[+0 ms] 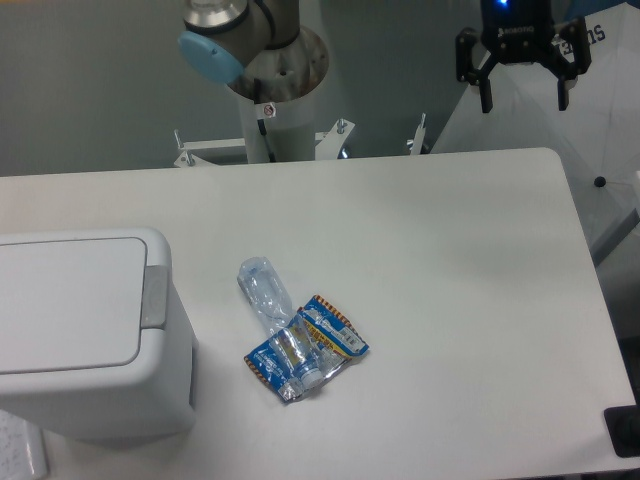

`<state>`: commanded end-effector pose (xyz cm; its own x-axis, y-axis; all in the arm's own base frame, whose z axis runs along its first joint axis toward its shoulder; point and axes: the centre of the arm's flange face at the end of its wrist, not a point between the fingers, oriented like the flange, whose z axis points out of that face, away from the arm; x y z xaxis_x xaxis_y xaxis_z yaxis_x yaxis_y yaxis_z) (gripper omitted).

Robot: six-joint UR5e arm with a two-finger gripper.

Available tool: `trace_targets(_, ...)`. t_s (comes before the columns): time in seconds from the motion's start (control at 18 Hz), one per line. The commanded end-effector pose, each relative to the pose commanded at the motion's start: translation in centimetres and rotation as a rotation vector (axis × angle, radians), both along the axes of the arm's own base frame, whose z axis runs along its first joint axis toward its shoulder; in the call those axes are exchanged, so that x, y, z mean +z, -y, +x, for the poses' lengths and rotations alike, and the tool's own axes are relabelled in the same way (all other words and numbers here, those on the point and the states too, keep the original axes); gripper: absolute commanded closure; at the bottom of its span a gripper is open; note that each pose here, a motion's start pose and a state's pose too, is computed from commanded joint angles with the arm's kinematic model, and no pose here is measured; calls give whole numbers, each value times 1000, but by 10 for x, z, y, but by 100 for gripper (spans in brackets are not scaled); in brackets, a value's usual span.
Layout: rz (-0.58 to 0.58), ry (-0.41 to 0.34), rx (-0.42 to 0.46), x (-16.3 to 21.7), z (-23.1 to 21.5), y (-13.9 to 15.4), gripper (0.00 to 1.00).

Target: Open the trash can

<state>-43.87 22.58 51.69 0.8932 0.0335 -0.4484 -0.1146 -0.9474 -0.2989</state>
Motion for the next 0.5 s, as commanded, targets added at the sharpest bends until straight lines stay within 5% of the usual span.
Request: trace_targets(0.5, 140, 112, 193, -1, -7, -34, 0)
